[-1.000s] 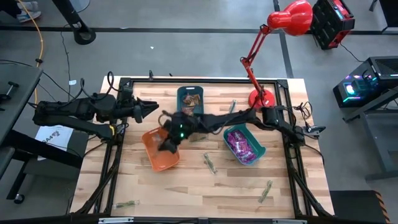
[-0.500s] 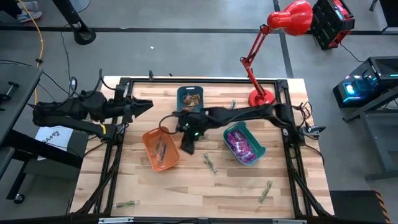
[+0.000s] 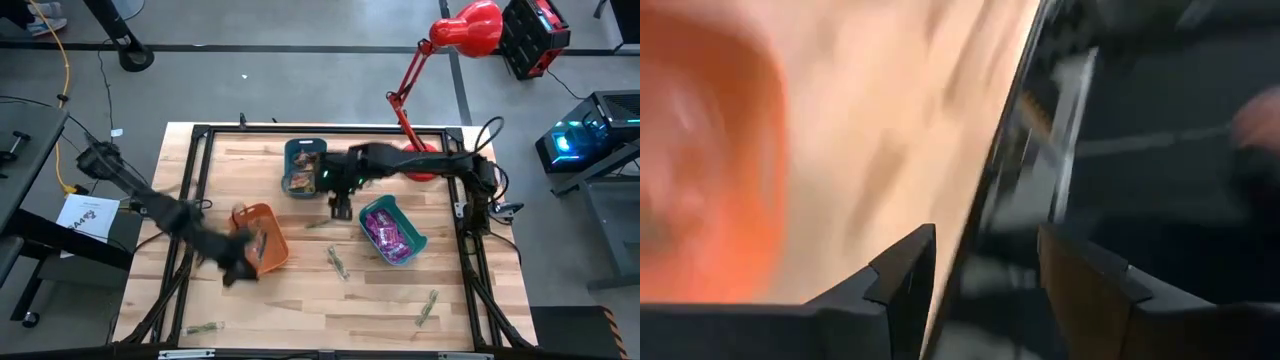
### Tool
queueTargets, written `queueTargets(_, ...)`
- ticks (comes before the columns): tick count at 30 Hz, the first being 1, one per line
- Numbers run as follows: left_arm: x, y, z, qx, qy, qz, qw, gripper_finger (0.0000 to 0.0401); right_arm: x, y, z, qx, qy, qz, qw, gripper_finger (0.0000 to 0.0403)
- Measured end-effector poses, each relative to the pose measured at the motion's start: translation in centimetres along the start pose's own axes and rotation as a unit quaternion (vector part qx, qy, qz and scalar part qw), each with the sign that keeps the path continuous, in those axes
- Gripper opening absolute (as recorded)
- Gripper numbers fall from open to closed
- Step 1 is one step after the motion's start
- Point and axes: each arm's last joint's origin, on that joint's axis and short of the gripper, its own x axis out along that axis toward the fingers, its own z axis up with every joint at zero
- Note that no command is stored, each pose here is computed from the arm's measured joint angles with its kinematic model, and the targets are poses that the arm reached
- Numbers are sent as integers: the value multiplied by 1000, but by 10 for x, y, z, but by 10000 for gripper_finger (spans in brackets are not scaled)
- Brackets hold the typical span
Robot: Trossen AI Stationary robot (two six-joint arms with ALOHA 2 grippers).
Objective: Sort candy
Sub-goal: Put the green candy into the orange bin
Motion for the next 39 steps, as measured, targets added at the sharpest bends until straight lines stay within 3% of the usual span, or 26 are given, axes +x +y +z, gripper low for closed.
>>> queueTargets(3,24,-6,-39,-47,95,24,994,172,-17,-26,-7,21,-6,-15,1000,195)
queueTargets(7,44,-11,-100,-107,207,60,971,172,-32,-56,-14,57,-32,-18,998,195)
queueTargets(11,60,-11,-144,-138,247,79,956,172,-35,-71,-14,64,-54,-9,996,195)
queueTargets(14,70,0,-162,-143,263,131,945,172,-36,-75,-14,55,-61,-6,997,195)
queueTargets(24,74,27,-168,-144,267,269,914,172,-36,-75,-13,51,-69,-3,996,195)
queueTargets(31,80,33,-168,-140,259,292,910,172,-36,-76,-13,55,-69,-3,996,195)
queueTargets(39,106,45,-177,-124,292,366,875,172,-36,-76,-11,60,-77,-4,995,195)
